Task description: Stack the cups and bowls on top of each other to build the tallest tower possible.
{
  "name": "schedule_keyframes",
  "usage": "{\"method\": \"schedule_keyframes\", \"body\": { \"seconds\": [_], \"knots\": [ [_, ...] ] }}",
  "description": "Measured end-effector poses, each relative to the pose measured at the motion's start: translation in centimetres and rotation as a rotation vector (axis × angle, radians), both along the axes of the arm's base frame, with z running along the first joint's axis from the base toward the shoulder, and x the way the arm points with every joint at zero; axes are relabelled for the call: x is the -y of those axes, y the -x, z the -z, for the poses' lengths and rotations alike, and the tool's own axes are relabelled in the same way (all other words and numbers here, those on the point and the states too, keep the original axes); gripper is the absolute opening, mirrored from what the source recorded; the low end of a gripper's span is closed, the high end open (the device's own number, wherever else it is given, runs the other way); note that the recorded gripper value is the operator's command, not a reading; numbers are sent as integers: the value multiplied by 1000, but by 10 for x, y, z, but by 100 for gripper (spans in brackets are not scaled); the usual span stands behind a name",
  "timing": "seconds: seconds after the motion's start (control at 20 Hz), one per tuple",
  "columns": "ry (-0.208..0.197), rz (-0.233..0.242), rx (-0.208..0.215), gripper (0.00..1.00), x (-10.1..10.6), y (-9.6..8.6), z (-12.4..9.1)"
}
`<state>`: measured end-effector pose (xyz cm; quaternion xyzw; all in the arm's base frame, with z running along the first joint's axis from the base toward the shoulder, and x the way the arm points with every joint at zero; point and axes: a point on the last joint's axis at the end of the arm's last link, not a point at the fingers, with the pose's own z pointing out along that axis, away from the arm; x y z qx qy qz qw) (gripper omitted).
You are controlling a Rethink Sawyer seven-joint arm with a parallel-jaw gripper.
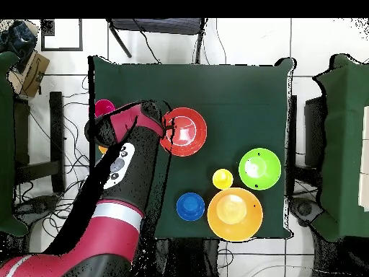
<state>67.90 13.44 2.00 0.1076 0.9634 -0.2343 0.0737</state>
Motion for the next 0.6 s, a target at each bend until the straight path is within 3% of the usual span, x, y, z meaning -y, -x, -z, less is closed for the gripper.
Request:
{"method": "schedule_keyframes", "body": {
  "seconds": [0.6],
  "knots": [
    [-3,4,10,100,1,-3,-7]
  ]
}}
